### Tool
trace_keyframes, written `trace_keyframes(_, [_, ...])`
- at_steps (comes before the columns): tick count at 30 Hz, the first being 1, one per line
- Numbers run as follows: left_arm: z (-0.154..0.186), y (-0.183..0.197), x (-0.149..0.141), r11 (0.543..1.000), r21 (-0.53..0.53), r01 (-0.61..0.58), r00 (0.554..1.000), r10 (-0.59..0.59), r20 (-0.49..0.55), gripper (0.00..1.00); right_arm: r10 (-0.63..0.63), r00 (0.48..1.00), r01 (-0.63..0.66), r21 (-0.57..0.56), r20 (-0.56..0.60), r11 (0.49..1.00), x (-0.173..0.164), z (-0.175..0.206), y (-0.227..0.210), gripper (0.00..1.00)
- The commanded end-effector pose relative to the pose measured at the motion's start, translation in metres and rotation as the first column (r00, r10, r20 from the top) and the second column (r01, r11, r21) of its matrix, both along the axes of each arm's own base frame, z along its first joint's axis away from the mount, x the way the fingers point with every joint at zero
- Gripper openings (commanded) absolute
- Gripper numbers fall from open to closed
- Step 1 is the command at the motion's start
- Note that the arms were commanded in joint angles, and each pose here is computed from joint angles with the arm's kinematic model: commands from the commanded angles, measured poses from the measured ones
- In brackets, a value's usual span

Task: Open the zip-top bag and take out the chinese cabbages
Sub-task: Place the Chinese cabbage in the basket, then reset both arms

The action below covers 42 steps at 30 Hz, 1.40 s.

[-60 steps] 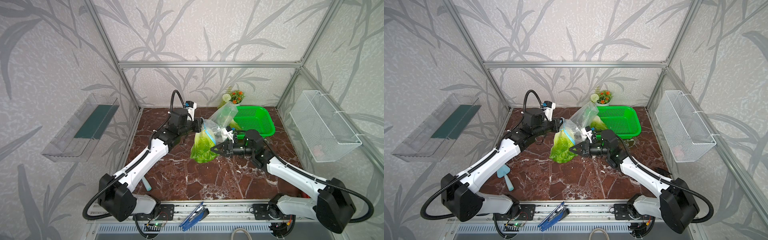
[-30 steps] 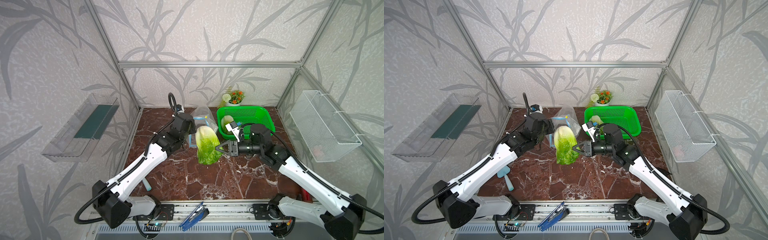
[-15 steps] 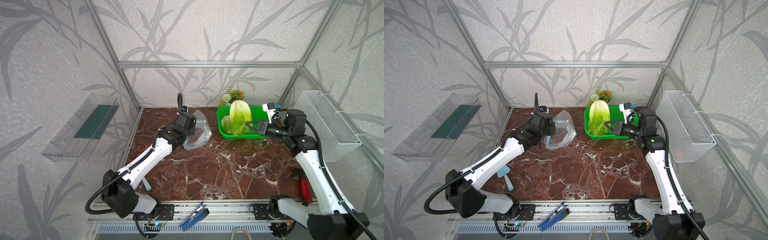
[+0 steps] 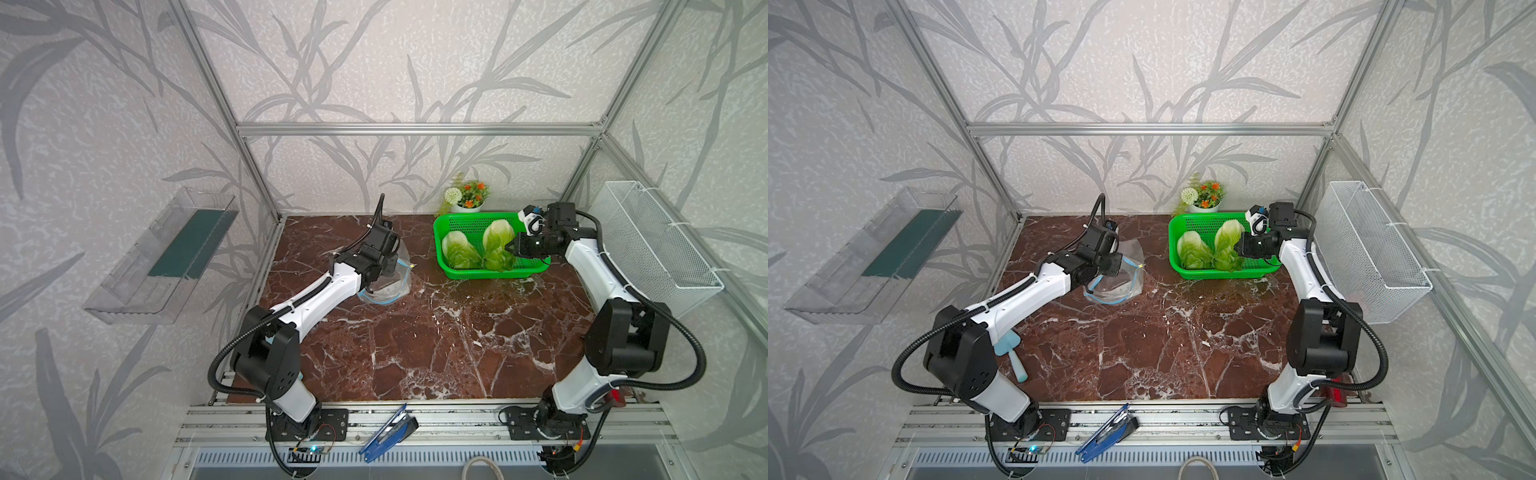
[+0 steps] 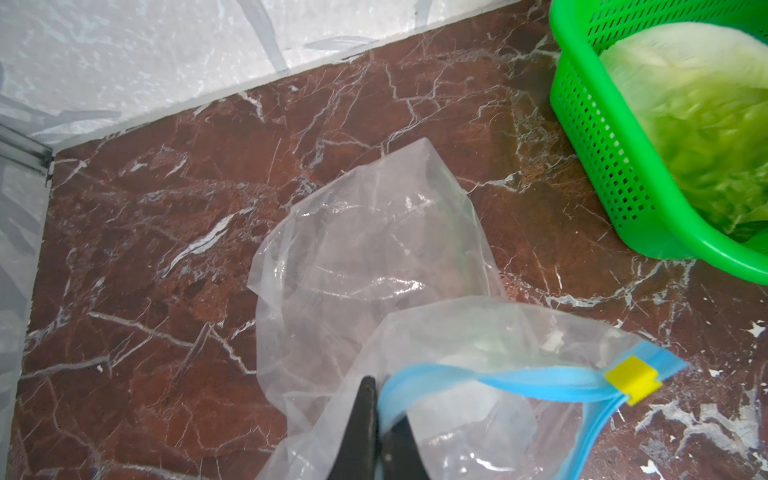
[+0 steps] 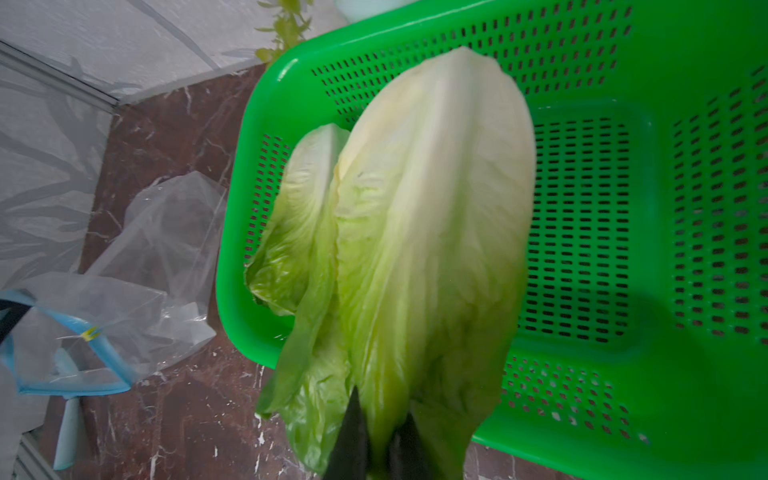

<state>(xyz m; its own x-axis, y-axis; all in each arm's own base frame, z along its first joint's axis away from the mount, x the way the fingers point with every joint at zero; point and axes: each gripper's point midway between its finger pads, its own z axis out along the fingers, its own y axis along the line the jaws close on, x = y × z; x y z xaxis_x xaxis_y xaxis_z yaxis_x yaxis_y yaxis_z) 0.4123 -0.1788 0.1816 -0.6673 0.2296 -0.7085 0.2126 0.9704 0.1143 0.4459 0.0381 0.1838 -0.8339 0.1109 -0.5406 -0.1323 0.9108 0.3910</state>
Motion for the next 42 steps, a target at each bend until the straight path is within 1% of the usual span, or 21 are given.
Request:
trace_keyframes(1, [0.010,-0.009,0.006,0.999,-0.017,0.045,0.998,-0.044,0.034,0.00,0.002,0.999,0.001,-0.066,0.046,0.998,0.024,0.006,-0.012,0.14])
trace_keyframes(2, [0.010,-0.009,0.006,0.999,-0.018,0.046,0.998,-0.045,0.034,0.00,0.002,0.999,0.000,-0.067,0.040,0.998,0.028,0.003,-0.013,0.22])
trace_keyframes(4, [0.011,-0.010,0.007,0.998,-0.023,0.050,0.998,-0.049,0.034,0.12,0.001,1.000,0.000,-0.081,0.018,0.997,0.036,-0.006,-0.016,0.47])
trace_keyframes(5, [0.012,-0.010,0.007,0.998,-0.025,0.052,0.998,-0.051,0.036,0.18,-0.010,1.000,0.010,-0.100,0.001,0.995,0.038,-0.010,-0.019,0.52])
trace_keyframes(7, [0.014,-0.012,0.006,0.998,-0.030,0.061,0.998,-0.060,0.035,0.43,-0.036,0.999,0.033,-0.137,-0.014,0.990,0.043,-0.012,-0.027,0.64])
trace_keyframes(9, [0.020,-0.012,0.005,0.998,-0.035,0.059,0.997,-0.057,0.043,0.61,-0.036,0.999,0.033,-0.134,-0.018,0.990,0.040,-0.005,-0.026,0.72])
trace_keyframes(10, [0.025,-0.011,0.005,0.998,-0.041,0.057,0.997,-0.055,0.053,0.68,-0.034,0.999,0.033,-0.125,-0.008,0.992,0.037,0.001,-0.025,0.92])
trace_keyframes(11, [0.030,-0.011,0.005,0.997,-0.049,0.056,0.996,-0.053,0.066,0.75,-0.038,0.999,0.038,-0.124,0.003,0.992,0.035,0.007,-0.024,0.99])
trace_keyframes(12, [0.036,-0.010,0.004,0.997,-0.059,0.055,0.996,-0.050,0.080,0.94,-0.039,0.999,0.042,-0.125,0.022,0.991,0.030,0.016,-0.022,0.99])
trace_keyframes(13, [0.043,-0.010,0.002,0.996,-0.070,0.060,0.994,-0.053,0.094,0.99,-0.040,0.998,0.046,-0.126,0.047,0.991,0.024,0.025,-0.021,0.99])
trace_keyframes(17, [0.077,-0.008,-0.008,0.990,-0.115,0.082,0.985,-0.062,0.163,0.99,-0.059,0.981,0.077,-0.096,0.185,0.992,-0.007,0.071,-0.014,0.99])
trace_keyframes(20, [0.111,0.003,-0.023,0.986,-0.145,0.082,0.968,-0.045,0.245,0.99,-0.076,0.937,0.100,-0.054,0.341,0.994,-0.035,0.104,-0.007,0.99])
trace_keyframes(23, [0.148,0.030,-0.042,0.985,-0.171,0.033,0.932,0.031,0.360,0.99,-0.090,0.879,0.114,-0.024,0.467,0.993,-0.068,0.125,-0.003,0.99])
trace_keyframes(26, [0.164,0.078,-0.060,0.977,-0.189,-0.099,0.876,0.176,0.449,0.99,-0.122,0.802,0.147,0.006,0.585,0.989,-0.091,0.125,-0.005,0.99])
trace_keyframes(29, [0.143,0.131,-0.071,0.945,-0.171,-0.280,0.827,0.328,0.456,0.99,-0.166,0.759,0.215,-0.001,0.630,0.977,-0.103,0.093,-0.015,0.99])
trace_keyframes(32, [0.102,0.177,-0.082,0.877,-0.157,-0.455,0.774,0.476,0.417,0.99,-0.153,0.737,0.256,-0.062,0.659,0.965,-0.111,0.057,-0.024,0.99])
trace_keyframes(33, [0.095,0.187,-0.085,0.852,-0.177,-0.492,0.741,0.517,0.429,0.99,-0.156,0.730,0.283,-0.086,0.665,0.955,-0.112,0.046,-0.029,0.99])
trace_keyframes(35, [0.073,0.202,-0.088,0.821,-0.200,-0.535,0.701,0.563,0.437,0.99,-0.150,0.744,0.309,-0.136,0.651,0.941,-0.113,0.022,-0.036,0.99])
trace_keyframes(37, [0.044,0.222,-0.093,0.778,-0.185,-0.600,0.666,0.614,0.422,0.99,-0.148,0.772,0.318,-0.174,0.618,0.932,-0.111,-0.002,-0.041,0.99])
trace_keyframes(39, [0.024,0.231,-0.095,0.759,-0.159,-0.631,0.658,0.632,0.409,0.99,-0.148,0.767,0.314,-0.165,0.624,0.935,-0.105,-0.016,-0.039,0.99])
trace_keyframes(42, [-0.005,0.239,-0.092,0.761,-0.120,-0.637,0.677,0.627,0.385,0.99,-0.142,0.763,0.314,-0.170,0.630,0.934,-0.096,-0.031,-0.039,0.99])
